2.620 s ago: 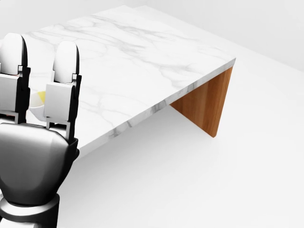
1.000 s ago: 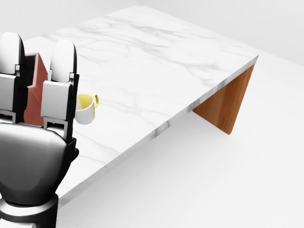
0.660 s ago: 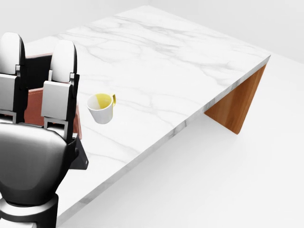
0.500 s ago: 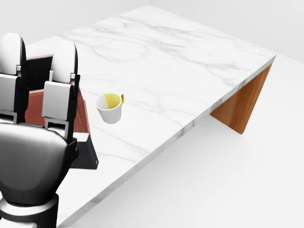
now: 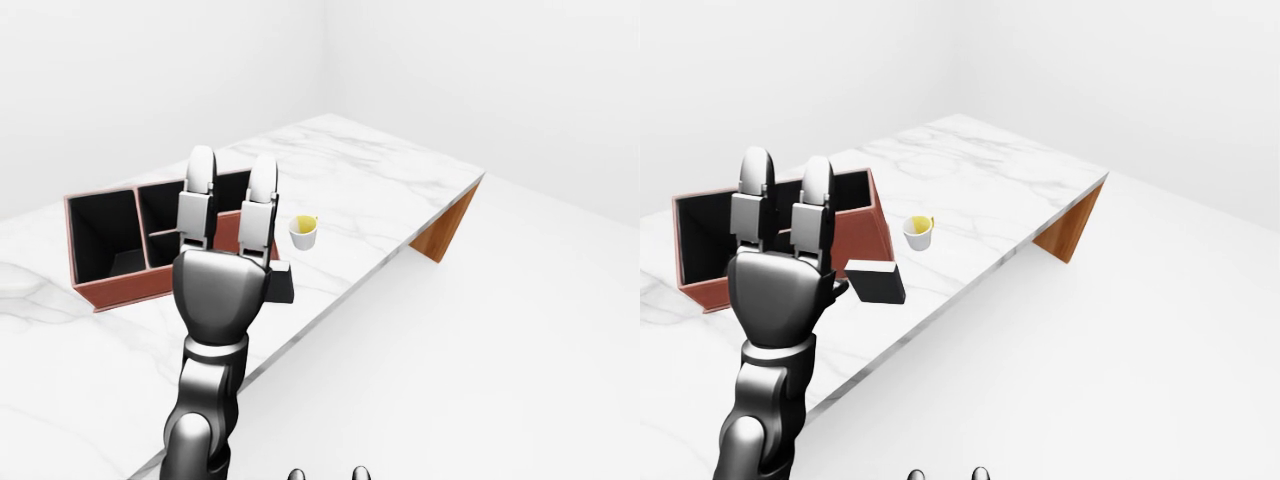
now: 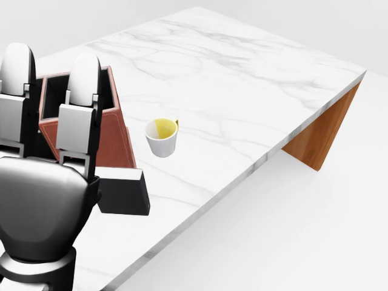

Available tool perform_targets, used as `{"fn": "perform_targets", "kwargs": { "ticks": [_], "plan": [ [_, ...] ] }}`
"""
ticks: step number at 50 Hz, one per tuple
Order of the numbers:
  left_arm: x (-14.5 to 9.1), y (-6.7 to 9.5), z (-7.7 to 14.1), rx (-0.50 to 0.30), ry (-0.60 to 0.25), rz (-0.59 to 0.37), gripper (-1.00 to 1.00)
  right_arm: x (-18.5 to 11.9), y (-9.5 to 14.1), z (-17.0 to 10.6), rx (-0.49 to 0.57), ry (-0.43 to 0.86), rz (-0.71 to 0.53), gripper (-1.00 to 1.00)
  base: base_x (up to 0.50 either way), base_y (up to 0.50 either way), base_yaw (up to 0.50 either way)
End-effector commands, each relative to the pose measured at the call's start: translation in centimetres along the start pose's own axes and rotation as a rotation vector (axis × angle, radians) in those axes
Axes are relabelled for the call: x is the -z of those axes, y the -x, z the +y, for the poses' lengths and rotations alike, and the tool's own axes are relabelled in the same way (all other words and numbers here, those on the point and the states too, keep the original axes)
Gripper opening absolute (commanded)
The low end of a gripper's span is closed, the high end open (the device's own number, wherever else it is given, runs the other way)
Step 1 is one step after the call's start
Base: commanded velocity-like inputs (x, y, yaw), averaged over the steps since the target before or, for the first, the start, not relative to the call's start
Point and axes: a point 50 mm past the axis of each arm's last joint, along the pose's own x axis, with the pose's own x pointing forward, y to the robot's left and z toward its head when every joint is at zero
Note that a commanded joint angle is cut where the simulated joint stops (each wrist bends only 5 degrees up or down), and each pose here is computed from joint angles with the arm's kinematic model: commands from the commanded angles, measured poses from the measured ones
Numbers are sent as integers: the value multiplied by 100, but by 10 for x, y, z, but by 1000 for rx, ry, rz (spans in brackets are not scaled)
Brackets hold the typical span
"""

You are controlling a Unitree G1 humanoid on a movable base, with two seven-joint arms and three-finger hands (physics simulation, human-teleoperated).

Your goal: Pick up the book and place it in the right compartment of the caddy.

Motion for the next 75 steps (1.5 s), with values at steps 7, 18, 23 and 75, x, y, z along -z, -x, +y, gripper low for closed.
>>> {"fn": "perform_targets", "kwargs": {
  "ticks": [7, 18, 23, 75],
  "plan": [
    [0, 0, -1, -2, 2, 1, 100, -1, 0, -2, 9, -2, -5, 100, 0, 0, 0],
    [0, 0, 0, -2, 5, 4, 100, 0, 0, -2, 5, 1, -2, 100, 0, 0, 0],
    [1, 0, 1, -3, 7, 5, 100, 0, 0, -2, 2, 2, 1, 100, 0, 0, 0],
    [0, 0, 0, -2, 6, 3, 100, 1, 1, -1, 0, 0, 6, 100, 11, -10, 0]
  ]
}}
